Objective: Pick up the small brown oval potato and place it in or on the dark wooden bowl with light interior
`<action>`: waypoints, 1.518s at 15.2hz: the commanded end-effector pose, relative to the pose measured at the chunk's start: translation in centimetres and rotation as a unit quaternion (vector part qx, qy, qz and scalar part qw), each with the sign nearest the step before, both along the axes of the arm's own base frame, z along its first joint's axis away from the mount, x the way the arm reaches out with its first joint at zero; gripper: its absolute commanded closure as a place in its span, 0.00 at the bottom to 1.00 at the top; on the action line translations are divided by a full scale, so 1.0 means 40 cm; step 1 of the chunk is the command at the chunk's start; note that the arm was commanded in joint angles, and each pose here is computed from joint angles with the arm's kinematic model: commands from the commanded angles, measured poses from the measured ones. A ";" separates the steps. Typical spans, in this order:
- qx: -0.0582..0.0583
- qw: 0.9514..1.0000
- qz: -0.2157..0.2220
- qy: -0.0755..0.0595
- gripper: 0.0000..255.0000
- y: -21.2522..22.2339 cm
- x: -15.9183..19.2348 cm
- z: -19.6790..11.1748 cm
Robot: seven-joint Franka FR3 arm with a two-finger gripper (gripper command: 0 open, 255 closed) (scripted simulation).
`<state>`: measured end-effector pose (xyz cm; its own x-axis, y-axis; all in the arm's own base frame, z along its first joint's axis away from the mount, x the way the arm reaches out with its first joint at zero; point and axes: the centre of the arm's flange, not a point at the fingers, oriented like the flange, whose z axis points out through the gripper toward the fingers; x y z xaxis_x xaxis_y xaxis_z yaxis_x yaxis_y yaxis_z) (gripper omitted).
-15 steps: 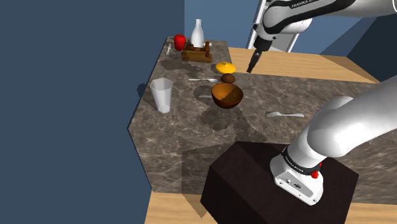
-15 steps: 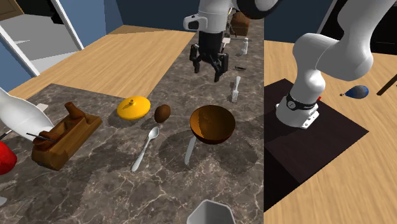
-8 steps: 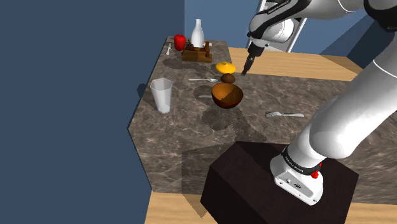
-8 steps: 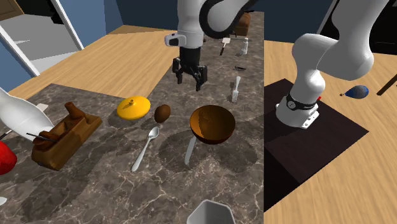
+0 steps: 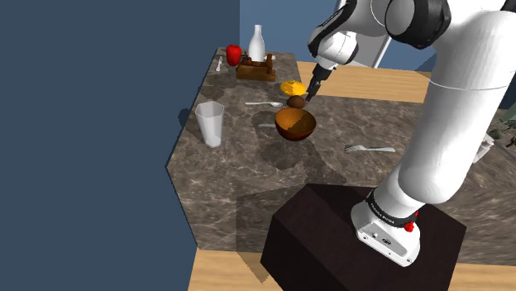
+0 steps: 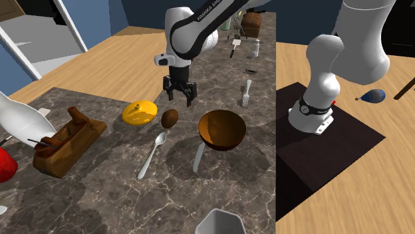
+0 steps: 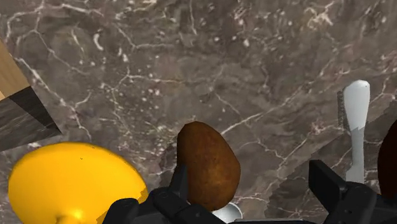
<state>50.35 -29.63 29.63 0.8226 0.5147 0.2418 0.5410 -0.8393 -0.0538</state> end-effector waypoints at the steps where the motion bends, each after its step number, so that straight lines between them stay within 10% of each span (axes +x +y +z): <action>1: 0.007 1.000 0.014 -0.008 0.00 -0.031 0.040 -0.049; 18: 0.012 1.000 0.024 -0.013 0.00 -0.032 0.092 -0.180; 19: 0.012 1.000 0.024 -0.013 1.00 -0.032 0.092 -0.180; 23: 0.012 1.000 0.024 -0.013 1.00 -0.032 0.092 -0.180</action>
